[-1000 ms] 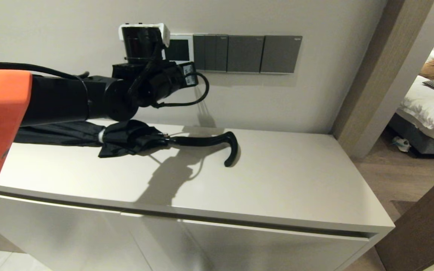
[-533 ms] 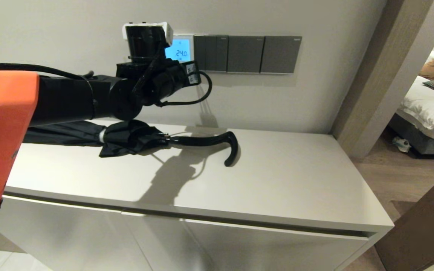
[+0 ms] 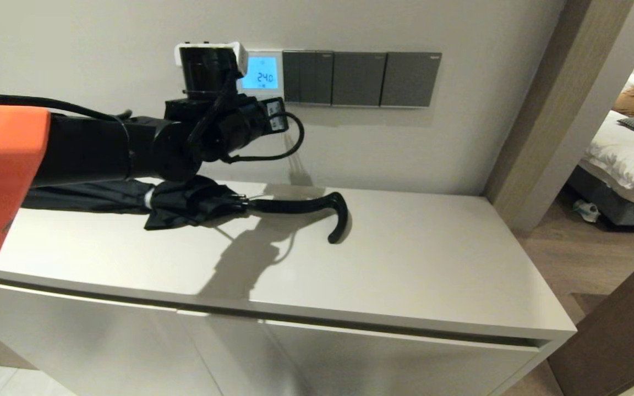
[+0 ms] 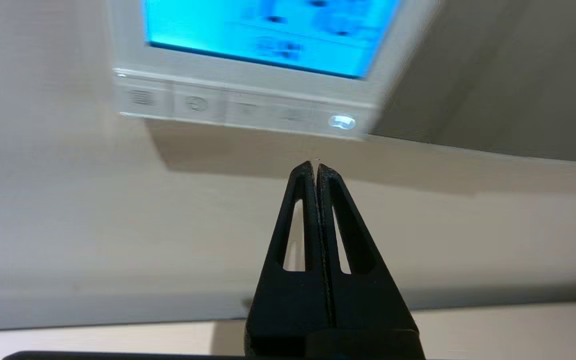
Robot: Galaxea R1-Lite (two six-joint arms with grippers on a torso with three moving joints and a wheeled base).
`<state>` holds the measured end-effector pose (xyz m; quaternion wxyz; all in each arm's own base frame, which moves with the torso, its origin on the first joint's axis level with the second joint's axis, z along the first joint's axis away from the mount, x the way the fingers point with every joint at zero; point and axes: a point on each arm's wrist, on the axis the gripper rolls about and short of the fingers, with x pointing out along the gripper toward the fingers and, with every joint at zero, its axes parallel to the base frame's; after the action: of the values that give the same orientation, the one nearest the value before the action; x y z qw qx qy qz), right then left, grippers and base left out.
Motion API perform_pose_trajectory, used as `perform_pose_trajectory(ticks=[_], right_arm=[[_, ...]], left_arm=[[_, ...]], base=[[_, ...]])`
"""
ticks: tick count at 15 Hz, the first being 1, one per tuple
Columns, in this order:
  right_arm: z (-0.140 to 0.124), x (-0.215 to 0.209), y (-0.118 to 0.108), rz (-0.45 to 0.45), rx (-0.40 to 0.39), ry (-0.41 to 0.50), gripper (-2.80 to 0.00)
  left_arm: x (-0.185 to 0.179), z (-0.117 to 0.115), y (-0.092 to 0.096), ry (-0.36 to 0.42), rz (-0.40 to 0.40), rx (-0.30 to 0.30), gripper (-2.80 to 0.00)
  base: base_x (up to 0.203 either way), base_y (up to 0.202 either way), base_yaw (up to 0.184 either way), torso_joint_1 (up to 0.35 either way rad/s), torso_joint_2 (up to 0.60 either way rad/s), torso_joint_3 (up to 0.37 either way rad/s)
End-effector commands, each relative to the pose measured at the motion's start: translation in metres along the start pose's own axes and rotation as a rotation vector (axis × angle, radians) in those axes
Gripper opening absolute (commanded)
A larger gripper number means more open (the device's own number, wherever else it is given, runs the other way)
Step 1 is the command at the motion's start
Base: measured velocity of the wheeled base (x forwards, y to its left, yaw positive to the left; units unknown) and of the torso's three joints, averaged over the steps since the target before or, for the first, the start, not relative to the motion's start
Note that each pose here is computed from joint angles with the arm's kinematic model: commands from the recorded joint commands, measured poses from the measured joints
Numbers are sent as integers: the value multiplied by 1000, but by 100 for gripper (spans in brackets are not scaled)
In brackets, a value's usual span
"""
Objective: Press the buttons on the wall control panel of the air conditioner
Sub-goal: Turn on the central air conditioner, then press the temperature decrease button
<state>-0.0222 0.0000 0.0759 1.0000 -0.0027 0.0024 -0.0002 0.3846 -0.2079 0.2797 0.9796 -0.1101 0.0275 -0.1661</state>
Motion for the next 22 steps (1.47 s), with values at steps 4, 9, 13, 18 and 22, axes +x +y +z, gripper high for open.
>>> perform_pose_trajectory(ticks=[4, 9, 13, 18, 22], right_arm=[[-1, 0, 0, 0, -1, 4, -280], [-1, 0, 0, -1, -1, 4, -280], [-1, 0, 0, 0, -1, 4, -280], [-1, 0, 0, 2, -1, 4, -280], [-1, 0, 0, 2, -1, 4, -280]], left_arm=[[-53, 18, 5, -33, -7, -5, -280], [-66, 17, 8, -31, -8, -3, -280], [-54, 10, 9, -22, -1, -1, -280], [-24, -1, 20, -13, 34, 3, -280], [-19, -1, 20, -18, 34, 2, -280]], base=[[0, 0, 0, 0, 0, 0], [0, 0, 0, 0, 0, 0], [0, 0, 0, 0, 0, 0], [0, 0, 0, 0, 0, 0], [0, 0, 0, 0, 0, 0]])
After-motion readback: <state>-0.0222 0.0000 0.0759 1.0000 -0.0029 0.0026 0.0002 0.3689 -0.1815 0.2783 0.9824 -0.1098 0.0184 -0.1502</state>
